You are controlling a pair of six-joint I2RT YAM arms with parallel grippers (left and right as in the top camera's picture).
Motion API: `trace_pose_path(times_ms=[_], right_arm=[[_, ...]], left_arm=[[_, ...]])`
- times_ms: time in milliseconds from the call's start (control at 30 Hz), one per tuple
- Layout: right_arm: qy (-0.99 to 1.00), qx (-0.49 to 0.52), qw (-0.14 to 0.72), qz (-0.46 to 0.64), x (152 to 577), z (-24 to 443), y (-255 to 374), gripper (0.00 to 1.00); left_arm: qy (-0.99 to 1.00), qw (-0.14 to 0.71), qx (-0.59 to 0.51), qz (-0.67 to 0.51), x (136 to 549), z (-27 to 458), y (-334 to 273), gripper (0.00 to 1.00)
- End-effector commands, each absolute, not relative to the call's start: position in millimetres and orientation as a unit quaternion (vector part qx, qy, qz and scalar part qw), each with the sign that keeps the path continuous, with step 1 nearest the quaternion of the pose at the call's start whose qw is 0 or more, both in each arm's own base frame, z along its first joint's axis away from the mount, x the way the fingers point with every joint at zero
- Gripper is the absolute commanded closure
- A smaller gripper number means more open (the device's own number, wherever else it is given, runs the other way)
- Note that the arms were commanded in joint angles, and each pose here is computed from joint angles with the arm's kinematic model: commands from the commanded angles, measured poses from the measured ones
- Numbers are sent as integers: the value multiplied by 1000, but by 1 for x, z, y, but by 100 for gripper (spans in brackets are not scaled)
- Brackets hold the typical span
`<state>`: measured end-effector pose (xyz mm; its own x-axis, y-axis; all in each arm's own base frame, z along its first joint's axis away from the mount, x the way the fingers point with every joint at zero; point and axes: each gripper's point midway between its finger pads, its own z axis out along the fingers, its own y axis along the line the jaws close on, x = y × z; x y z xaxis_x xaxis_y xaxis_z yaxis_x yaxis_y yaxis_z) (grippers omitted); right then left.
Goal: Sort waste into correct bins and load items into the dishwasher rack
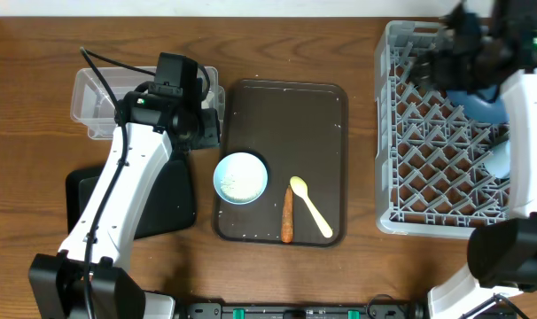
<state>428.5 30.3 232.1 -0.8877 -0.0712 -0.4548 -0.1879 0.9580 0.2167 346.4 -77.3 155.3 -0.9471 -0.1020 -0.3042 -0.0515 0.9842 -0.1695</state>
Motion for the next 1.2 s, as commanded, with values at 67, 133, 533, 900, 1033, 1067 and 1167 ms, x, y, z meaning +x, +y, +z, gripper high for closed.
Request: trace_pose_path(times_ms=[67,133,533,900,1033,1067,1167], right_arm=[[960,-163,154,167,395,195,105,14],[956,-203,125,171,378,177,128,12],[939,-323,45,112,303,65,199,12],[930,-355,76,57,280,23,226,14],[934,-347,75,38,277,15,219,15],[934,-347,73,38,276,13,218,16],[937,-341,68,37,273,9,215,19]], left_arm=[[985,152,-38,-68,342,150,-72,54],[985,152,-39,-65,342,150,-71,54],[985,152,-39,-66,342,150,-71,54],[985,152,-39,-66,342,150,-71,54],[985,152,-39,-66,342,150,-71,54],[985,152,-39,-66,342,150,-71,54],[985,152,-39,-66,342,150,-71,54]])
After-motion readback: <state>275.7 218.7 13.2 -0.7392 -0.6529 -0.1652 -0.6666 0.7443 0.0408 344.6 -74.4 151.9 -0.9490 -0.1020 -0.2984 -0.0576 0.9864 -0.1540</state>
